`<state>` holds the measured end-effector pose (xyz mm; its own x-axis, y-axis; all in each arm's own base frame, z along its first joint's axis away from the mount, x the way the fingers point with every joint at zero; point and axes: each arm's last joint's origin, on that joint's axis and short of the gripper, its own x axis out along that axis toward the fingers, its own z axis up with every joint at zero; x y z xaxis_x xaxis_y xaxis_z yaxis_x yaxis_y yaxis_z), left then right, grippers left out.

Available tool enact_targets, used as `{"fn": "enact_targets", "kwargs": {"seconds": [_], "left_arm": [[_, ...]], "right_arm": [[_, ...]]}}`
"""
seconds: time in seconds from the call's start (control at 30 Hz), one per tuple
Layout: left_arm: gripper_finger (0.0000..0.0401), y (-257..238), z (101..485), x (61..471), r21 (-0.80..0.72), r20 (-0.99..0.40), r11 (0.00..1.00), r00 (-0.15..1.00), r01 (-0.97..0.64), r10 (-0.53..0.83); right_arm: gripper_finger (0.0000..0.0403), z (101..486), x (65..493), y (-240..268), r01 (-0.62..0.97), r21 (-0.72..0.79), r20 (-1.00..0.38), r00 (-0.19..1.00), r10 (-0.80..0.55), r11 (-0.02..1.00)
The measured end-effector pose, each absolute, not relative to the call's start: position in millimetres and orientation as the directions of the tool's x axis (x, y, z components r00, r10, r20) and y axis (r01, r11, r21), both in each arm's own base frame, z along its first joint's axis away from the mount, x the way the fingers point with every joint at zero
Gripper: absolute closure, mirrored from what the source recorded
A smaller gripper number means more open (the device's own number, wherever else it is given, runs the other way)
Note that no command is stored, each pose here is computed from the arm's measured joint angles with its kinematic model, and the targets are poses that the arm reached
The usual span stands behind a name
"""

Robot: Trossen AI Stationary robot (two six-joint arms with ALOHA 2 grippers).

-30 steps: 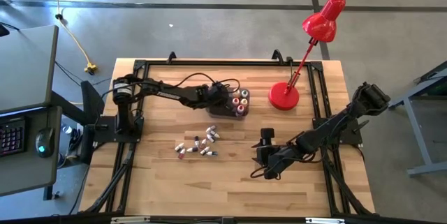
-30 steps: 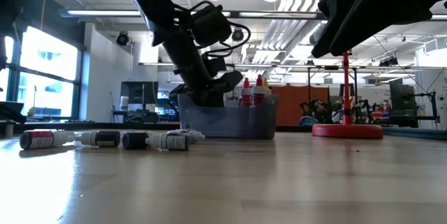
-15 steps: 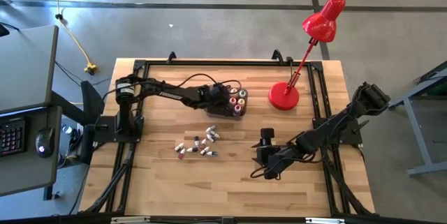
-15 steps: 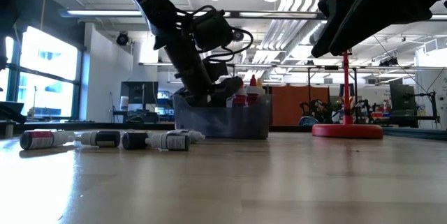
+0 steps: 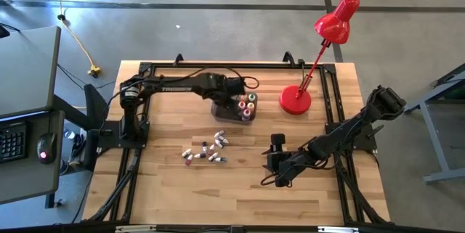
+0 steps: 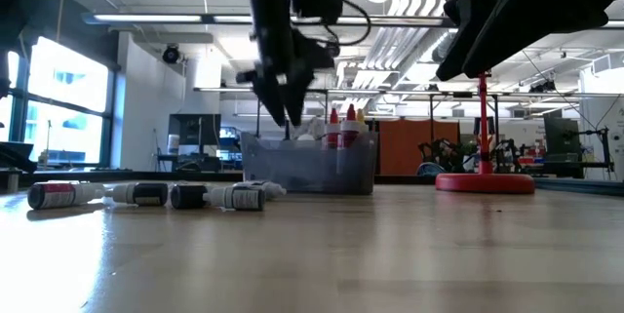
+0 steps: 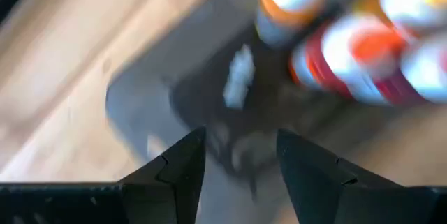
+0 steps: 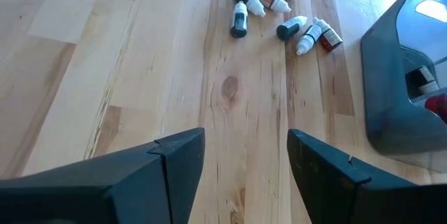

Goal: Pick & Place food coloring
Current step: Put the small red food coloring bottle into the black bin

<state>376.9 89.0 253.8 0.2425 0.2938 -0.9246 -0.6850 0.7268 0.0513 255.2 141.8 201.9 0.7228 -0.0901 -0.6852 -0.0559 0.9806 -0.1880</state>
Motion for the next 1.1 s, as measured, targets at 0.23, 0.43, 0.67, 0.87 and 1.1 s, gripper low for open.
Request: {"fn": "enact_targets", "kwargs": {"seconds": [0.23,0.43,0.67,0.87,1.1], "left_arm": [[0.0229,45,307,359,-0.022,-0.995,0.821,0.089,-0.571,0.035],[0.0229,-27,301,345,0.134,-0.991,0.874,-0.048,-0.466,0.127],[0.0229,-95,248,308,0.271,-0.954,0.877,-0.231,-0.397,0.190],[0.0229,-120,201,278,0.321,-0.928,0.832,-0.326,-0.453,0.181],[0.0229,-117,184,269,0.289,-0.943,0.852,-0.282,-0.436,0.176]], "right_arm": [[0.0204,202,255,142,-0.069,-0.186,-0.689,0.720,-0.080,0.980],[0.0204,202,255,142,-0.070,-0.185,-0.690,0.720,-0.079,0.980],[0.0204,202,255,142,-0.064,-0.179,-0.689,0.721,-0.079,0.982],[0.0204,205,258,143,-0.055,-0.157,-0.663,0.746,-0.064,0.986],[0.0204,206,259,144,-0.060,-0.153,-0.653,0.755,-0.056,0.986]]}}
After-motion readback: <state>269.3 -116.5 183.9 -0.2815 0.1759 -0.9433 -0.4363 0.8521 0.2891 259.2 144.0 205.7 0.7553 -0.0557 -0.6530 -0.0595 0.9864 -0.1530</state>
